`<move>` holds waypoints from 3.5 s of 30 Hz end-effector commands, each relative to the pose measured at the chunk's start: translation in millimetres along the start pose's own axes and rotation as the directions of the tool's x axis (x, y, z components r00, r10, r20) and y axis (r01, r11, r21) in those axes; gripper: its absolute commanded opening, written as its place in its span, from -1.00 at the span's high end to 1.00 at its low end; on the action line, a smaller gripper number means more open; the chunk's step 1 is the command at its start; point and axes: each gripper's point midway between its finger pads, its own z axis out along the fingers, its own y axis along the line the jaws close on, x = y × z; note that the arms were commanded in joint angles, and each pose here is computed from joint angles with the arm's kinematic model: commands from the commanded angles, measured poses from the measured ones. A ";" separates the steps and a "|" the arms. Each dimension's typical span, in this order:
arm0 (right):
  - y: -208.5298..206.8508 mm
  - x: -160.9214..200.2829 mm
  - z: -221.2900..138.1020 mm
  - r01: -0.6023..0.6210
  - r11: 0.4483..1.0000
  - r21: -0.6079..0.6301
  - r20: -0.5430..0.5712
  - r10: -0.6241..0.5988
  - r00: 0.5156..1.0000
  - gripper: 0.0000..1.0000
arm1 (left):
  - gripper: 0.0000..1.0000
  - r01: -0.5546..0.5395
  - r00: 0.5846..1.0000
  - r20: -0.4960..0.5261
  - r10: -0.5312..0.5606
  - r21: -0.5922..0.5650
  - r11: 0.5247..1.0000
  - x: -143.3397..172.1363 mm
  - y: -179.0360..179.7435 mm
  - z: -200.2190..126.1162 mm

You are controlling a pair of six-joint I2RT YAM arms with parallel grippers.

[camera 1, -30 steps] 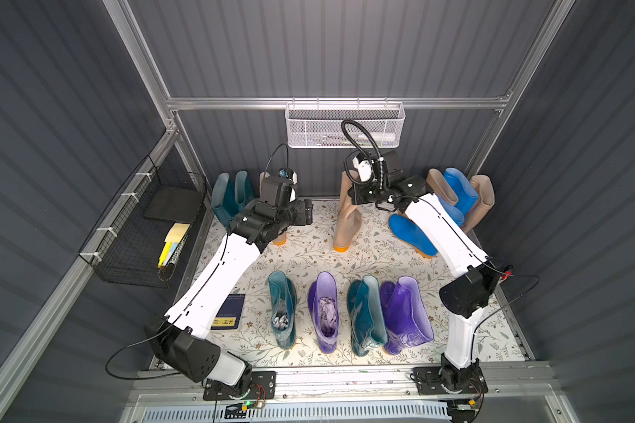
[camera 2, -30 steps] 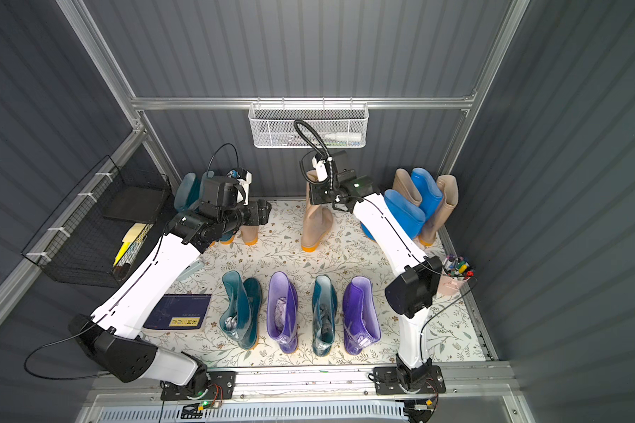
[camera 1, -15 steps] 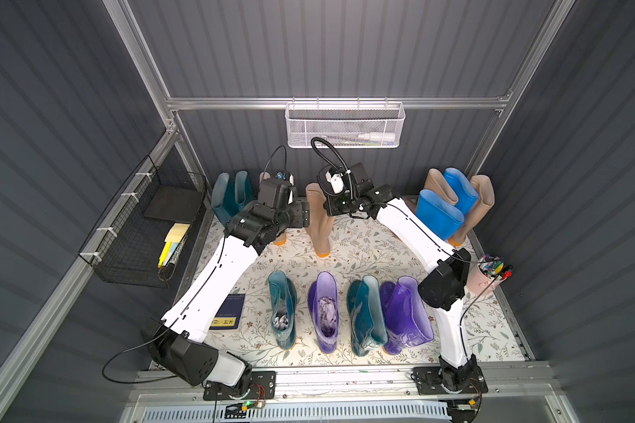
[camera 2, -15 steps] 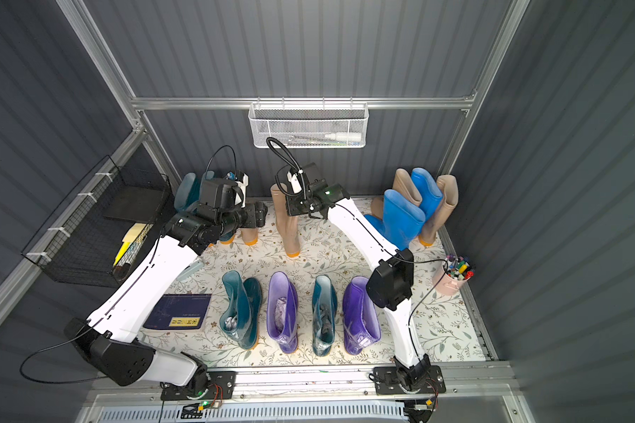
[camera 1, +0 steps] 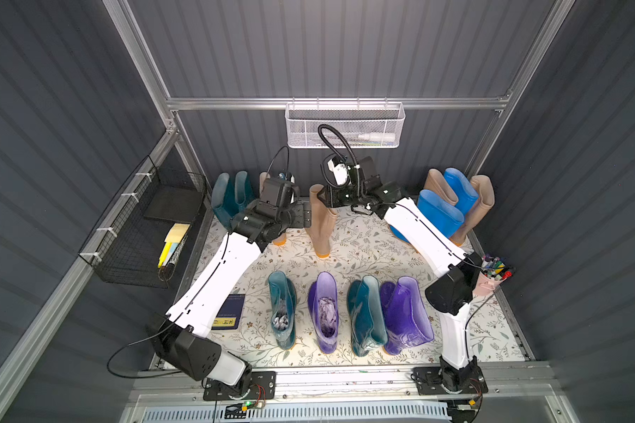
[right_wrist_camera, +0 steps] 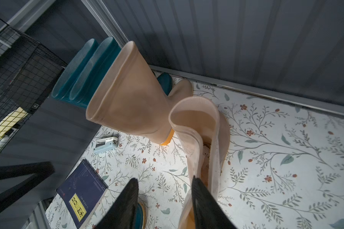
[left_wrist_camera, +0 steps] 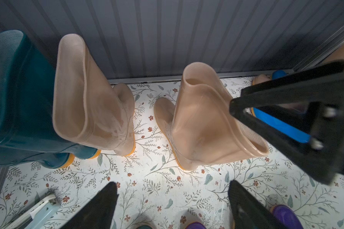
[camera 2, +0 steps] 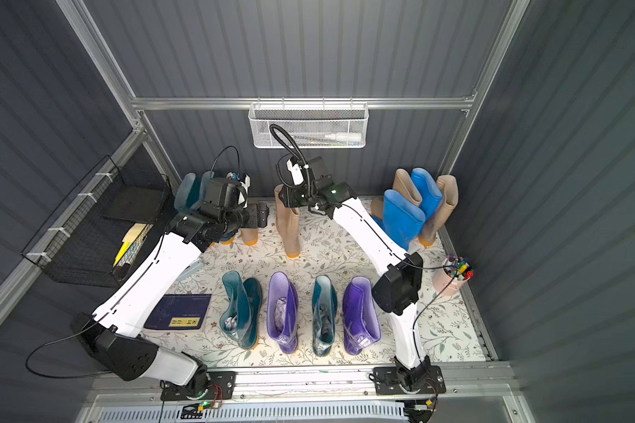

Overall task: Match and arrange rain boots in pairs
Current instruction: Place the rain boot at the center of the board, then pick up the rain boot at the center of the board, then pair a pair of rain boots at the center of the board.

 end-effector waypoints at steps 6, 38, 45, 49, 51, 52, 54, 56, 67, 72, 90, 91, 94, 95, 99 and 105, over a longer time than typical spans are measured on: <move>-9.8 -17.4 -45.5 -0.002 1.000 0.012 0.111 0.001 0.994 -0.15 | -0.88 0.020 1.000 0.007 -0.020 0.021 1.000 -18.6 -11.7 11.9; -115.9 49.6 -151.6 -0.181 0.971 0.159 0.190 0.149 0.970 -0.41 | -0.97 0.122 0.985 -0.116 -0.128 -0.057 0.991 -2.7 -61.3 120.9; -119.3 53.4 -150.0 -0.188 0.969 0.160 0.186 0.158 0.970 -0.42 | -0.03 0.087 0.983 -0.158 -0.096 -0.063 0.994 7.6 -63.7 136.9; -120.9 53.7 -150.3 -0.196 0.968 0.160 0.188 0.165 0.968 -0.42 | 0.54 0.074 0.986 -0.142 -0.082 -0.055 0.996 0.2 -64.8 133.2; -120.9 54.8 -149.1 -0.198 0.968 0.156 0.185 0.168 0.968 -0.42 | 0.72 0.064 0.989 -0.128 -0.071 -0.056 0.996 -5.0 -64.2 130.4; -121.1 54.8 -148.8 -0.199 0.968 0.156 0.185 0.169 0.968 -0.42 | 0.79 0.061 0.990 -0.122 -0.067 -0.058 0.996 -7.8 -63.5 128.8; -121.1 54.9 -149.0 -0.201 0.967 0.156 0.186 0.172 0.967 -0.42 | 0.98 0.046 0.993 -0.107 -0.052 -0.063 0.997 -14.4 -62.2 125.5; -120.9 55.2 -148.6 -0.203 0.967 0.153 0.185 0.174 0.967 -0.42 | 1.00 0.030 0.995 -0.091 -0.036 -0.069 0.997 -22.5 -60.6 121.4; -117.2 54.0 -151.0 -0.208 0.968 0.137 0.191 0.180 0.965 -0.42 | 1.00 -0.018 1.000 -0.004 0.018 -0.057 0.998 -68.5 -38.8 100.6; -117.6 54.3 -151.5 -0.210 0.967 0.142 0.189 0.182 0.965 -0.42 | 1.00 -0.025 0.999 0.033 0.027 -0.058 0.998 -80.6 -22.9 99.1; -115.5 56.8 -156.2 -0.222 0.965 0.139 0.189 0.194 0.963 -0.41 | 1.00 0.077 0.996 0.062 -0.065 -0.223 0.972 -87.8 56.8 130.5; -115.2 57.1 -157.0 -0.220 0.965 0.140 0.188 0.192 0.963 -0.41 | 1.00 0.079 0.996 0.060 -0.068 -0.225 0.971 -86.9 58.4 132.1; -115.5 58.0 -158.3 -0.218 0.965 0.146 0.188 0.189 0.964 -0.41 | 1.00 0.081 0.996 0.053 -0.071 -0.236 0.968 -83.6 62.3 137.2; -115.3 58.1 -159.2 -0.216 0.965 0.147 0.189 0.186 0.964 -0.41 | 1.00 0.083 0.996 0.050 -0.073 -0.238 0.968 -82.4 63.0 138.6; -116.7 61.0 -158.6 -0.219 0.964 0.152 0.184 0.190 0.964 -0.41 | 1.00 0.085 0.996 0.045 -0.076 -0.243 0.966 -79.4 64.5 142.1; -117.4 63.5 -158.0 -0.220 0.963 0.154 0.181 0.192 0.965 -0.42 | 1.00 0.075 0.997 0.026 -0.071 -0.258 0.963 -73.2 67.1 146.7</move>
